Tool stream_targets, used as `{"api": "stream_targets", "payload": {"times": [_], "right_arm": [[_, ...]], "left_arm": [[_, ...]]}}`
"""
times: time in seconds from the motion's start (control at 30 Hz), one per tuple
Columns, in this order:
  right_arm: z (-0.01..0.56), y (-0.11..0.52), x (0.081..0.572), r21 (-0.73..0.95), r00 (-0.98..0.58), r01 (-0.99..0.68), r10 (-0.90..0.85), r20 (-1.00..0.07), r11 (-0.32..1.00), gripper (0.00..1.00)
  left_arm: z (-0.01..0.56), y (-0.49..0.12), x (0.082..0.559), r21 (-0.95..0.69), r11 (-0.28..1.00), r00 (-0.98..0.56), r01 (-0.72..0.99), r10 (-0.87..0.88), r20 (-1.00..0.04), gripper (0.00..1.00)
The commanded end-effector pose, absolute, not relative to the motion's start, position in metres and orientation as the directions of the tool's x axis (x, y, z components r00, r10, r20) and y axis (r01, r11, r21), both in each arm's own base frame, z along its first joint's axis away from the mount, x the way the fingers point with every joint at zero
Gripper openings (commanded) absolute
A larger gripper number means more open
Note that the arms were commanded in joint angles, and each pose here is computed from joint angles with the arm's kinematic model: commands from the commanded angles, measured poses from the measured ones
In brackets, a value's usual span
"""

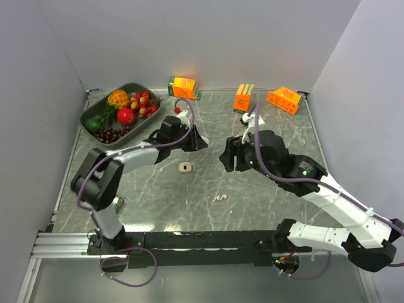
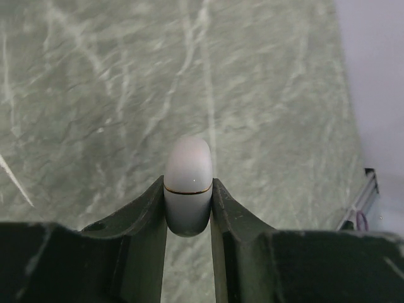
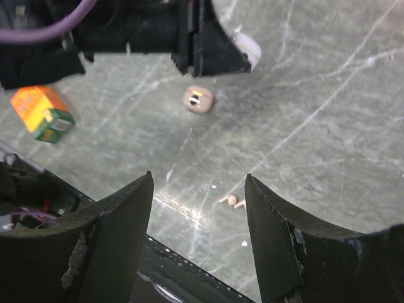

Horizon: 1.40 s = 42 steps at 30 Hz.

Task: Insert the wireless bluetooth earbuds into the charging case
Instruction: Place the charging case at the center of the board.

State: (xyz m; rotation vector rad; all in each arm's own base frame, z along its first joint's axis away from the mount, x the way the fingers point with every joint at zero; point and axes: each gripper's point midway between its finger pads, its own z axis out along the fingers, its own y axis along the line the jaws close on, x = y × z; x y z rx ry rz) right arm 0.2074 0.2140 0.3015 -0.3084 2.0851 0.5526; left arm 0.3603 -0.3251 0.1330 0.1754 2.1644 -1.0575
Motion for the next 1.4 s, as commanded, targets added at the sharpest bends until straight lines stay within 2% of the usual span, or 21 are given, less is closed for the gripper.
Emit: {"api": "stream_targets", "payload": {"times": [0.0,0.17,0.4,0.6,0.8,1.13,1.33,1.37], "right_arm": [[0.302,0.215,0.212,0.291,-0.532,-0.407,0.034,-0.846,0.866,0.68],[0.297,0.219,0.211,0.3,-0.542,-0.419,0.029,-0.84,0.857,0.68],[0.296,0.215,0.213,0.29,-0.537,-0.415,0.025,-0.843,0.862,0.69],[0.292,0.211,0.214,0.284,-0.538,-0.407,0.023,-0.843,0.868,0.7],[0.294,0.207,0.216,0.281,-0.529,-0.4,0.03,-0.848,0.872,0.71],[0.296,0.205,0.215,0.296,-0.526,-0.397,0.049,-0.849,0.869,0.72],[0.296,0.206,0.214,0.298,-0.526,-0.402,0.048,-0.849,0.866,0.72],[0.295,0.205,0.215,0.291,-0.523,-0.403,0.042,-0.851,0.868,0.72]], "left_arm": [[0.105,-0.333,0.372,-0.657,0.688,-0.823,0.307,-0.154,-0.546,0.02],[0.08,-0.332,0.405,-0.658,0.715,-0.846,0.237,-0.181,-0.501,0.02],[0.039,-0.323,0.426,-0.625,0.763,-0.884,0.166,-0.166,-0.437,0.02],[0.024,-0.312,0.427,-0.599,0.789,-0.899,0.133,-0.158,-0.408,0.32],[0.03,-0.296,0.416,-0.572,0.81,-0.894,0.132,-0.152,-0.422,0.41],[0.041,-0.259,0.407,-0.521,0.847,-0.881,0.104,-0.164,-0.443,0.48],[0.091,-0.218,0.408,-0.418,0.906,-0.789,0.063,-0.211,-0.577,0.49],[0.115,-0.211,0.407,-0.412,0.91,-0.753,0.056,-0.232,-0.615,0.49]]}}
